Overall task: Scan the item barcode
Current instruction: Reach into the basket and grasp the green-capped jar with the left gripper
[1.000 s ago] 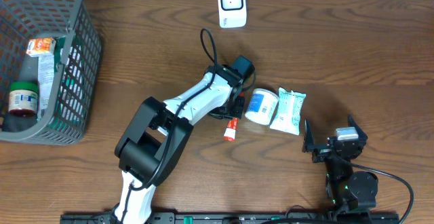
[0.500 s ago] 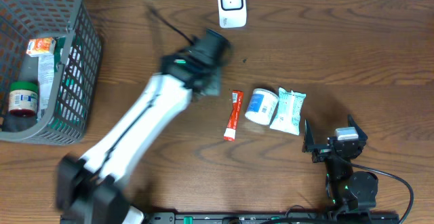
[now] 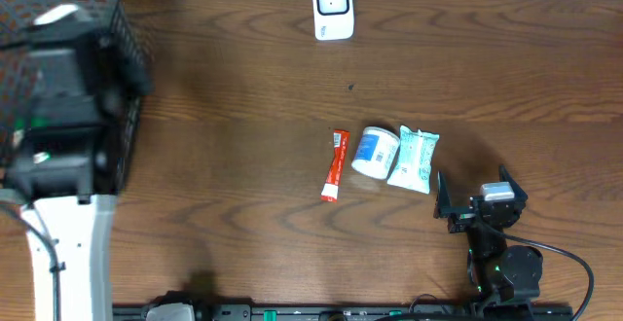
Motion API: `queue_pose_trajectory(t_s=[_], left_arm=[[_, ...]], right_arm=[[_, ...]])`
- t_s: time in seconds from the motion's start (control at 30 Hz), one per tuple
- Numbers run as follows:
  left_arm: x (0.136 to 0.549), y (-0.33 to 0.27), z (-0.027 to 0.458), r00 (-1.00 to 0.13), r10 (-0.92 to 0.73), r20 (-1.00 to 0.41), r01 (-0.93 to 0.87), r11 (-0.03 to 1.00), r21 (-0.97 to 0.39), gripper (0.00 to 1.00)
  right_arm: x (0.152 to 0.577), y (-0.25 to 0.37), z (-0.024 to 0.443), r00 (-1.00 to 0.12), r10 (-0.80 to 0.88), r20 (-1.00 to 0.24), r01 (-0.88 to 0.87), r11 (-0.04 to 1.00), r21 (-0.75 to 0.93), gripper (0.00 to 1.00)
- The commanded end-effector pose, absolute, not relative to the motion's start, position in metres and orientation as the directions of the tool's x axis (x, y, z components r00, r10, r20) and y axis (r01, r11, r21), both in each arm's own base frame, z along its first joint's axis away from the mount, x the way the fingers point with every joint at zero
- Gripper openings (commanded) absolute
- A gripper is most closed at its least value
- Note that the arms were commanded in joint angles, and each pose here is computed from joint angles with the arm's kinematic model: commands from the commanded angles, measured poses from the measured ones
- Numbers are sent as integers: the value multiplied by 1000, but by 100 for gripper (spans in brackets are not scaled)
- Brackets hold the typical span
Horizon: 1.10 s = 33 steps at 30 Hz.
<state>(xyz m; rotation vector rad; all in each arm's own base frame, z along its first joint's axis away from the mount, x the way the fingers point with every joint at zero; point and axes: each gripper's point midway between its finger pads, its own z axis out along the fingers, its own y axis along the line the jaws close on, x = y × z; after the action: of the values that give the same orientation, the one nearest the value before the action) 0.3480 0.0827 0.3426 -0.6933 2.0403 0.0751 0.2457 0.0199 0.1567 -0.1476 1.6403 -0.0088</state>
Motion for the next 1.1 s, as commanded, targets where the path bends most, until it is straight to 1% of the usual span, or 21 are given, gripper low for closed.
queue_pose_trajectory(t_s=[0.0,0.1,0.23,0.3,0.37,0.47,0.57,0.67,0.83,0.9,1.07], left_arm=[[341,132,343,-325,-487,-810,-615,760,-210,53],[338,165,330,-296,-536,-791,-692,691,-210,58],[341,202,302,-263,-608,-749,-772,598,-214,60],[347,215,291,-266,-614,-743,-786,585,-201,70],[355,226,282,-315,-575,-755,-774,616,-146,76],[366,240,273,-400,-491,-774,-737,674,-47,81],[364,255,268,-445,-447,-776,-723,690,18,83],[359,271,265,-490,-404,-773,-708,701,83,87],[354,289,246,-679,-238,-694,-566,772,289,87],[353,293,235,-722,-220,-656,-531,784,321,88],[353,294,206,-782,-216,-584,-474,815,333,87]], right_arm=[[245,21,156,-67,-108,-992,-94,990,-101,99],[245,21,156,-67,-108,-992,-94,990,-101,99],[245,21,156,-66,-108,-992,-94,990,-101,99],[245,21,156,-67,-108,-992,-94,990,-101,99],[245,21,156,-67,-108,-992,-94,990,-101,99],[245,21,156,-67,-108,-992,-94,990,-101,99],[245,21,156,-67,-108,-992,-94,990,-101,99],[245,21,156,-67,-108,-992,-94,990,-101,99],[245,21,156,-67,-108,-992,-94,990,-101,99],[245,21,156,-67,-108,-992,-94,990,-101,99],[245,21,156,-66,-108,-992,-94,990,-101,99]])
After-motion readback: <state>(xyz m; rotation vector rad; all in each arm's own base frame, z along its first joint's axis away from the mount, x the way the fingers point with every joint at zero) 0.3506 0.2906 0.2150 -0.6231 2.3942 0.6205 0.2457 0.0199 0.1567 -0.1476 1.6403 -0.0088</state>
